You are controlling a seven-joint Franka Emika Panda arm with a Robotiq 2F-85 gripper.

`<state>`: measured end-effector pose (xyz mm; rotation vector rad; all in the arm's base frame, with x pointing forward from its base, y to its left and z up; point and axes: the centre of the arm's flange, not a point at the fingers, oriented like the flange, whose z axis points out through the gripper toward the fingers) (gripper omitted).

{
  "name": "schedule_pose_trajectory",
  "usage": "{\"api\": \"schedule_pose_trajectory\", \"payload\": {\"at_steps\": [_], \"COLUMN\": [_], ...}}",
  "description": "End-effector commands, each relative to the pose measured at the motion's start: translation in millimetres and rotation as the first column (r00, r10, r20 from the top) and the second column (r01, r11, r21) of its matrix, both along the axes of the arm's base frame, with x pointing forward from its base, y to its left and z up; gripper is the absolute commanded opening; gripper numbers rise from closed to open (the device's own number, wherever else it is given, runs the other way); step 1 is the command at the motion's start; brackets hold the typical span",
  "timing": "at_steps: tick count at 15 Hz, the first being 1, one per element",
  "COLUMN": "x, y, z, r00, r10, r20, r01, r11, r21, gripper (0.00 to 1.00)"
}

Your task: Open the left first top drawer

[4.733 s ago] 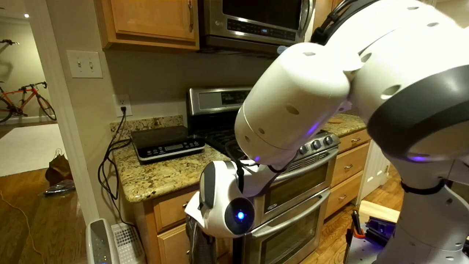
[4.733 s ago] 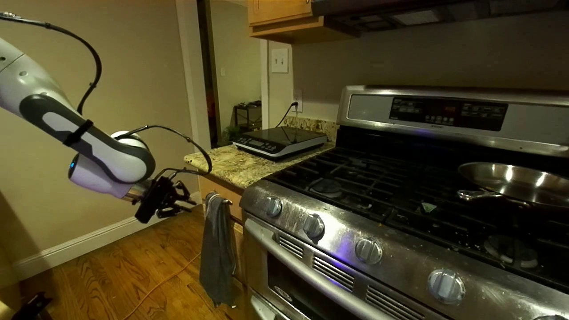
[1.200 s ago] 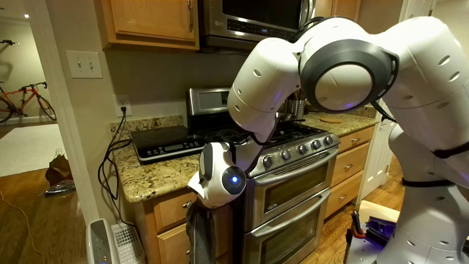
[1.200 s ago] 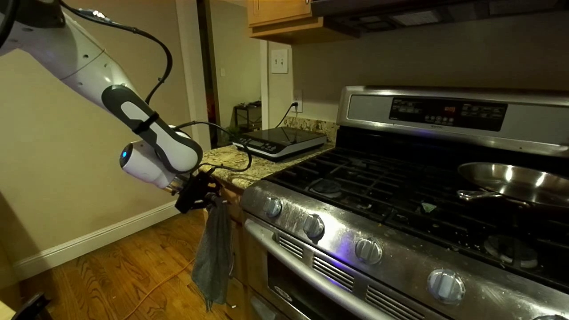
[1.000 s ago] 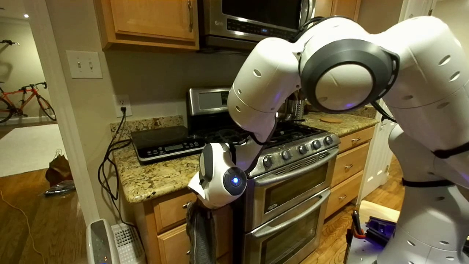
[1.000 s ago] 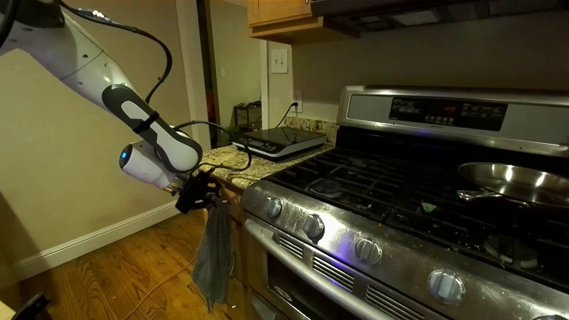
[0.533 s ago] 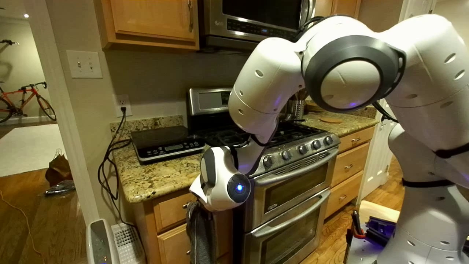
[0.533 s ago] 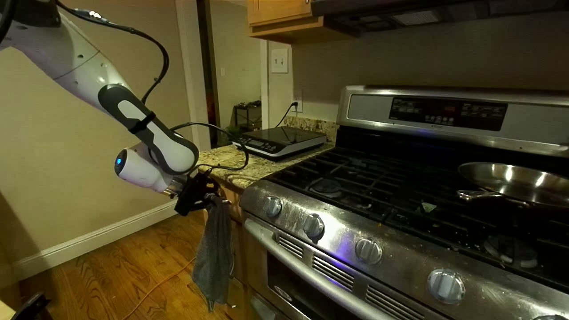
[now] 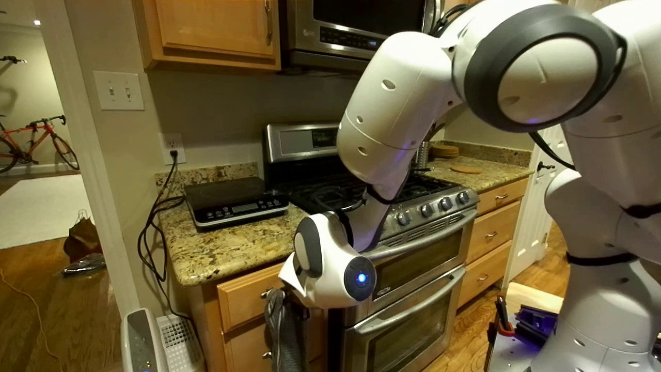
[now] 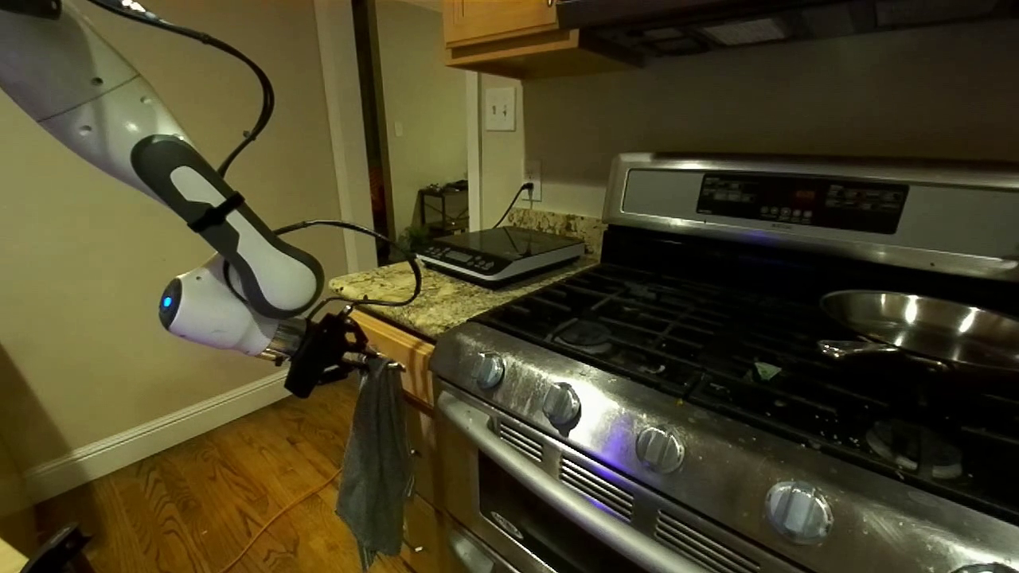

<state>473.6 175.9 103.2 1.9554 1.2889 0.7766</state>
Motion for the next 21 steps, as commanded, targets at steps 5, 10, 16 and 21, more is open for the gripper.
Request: {"api": "schedule_pose_trajectory", "payload": {"at_steps": [5, 10, 16, 21], "x": [-146, -145, -91, -48], "y": [61, 70, 45, 24], "z": [-1, 8, 28, 36], "r00": [0.969, 0.967, 0.981, 0.990], "r10": [0.159, 0.191, 0.152, 0.110], "r20": [-0.189, -0.168, -0.120, -0.089], "r01": [-0.140, -0.173, -0.142, -0.104], "r11": [0.984, 0.978, 0.986, 0.992], "r21": [0.113, 0.117, 0.091, 0.069], "gripper": [0.05, 0.44, 0.82, 1.00]}}
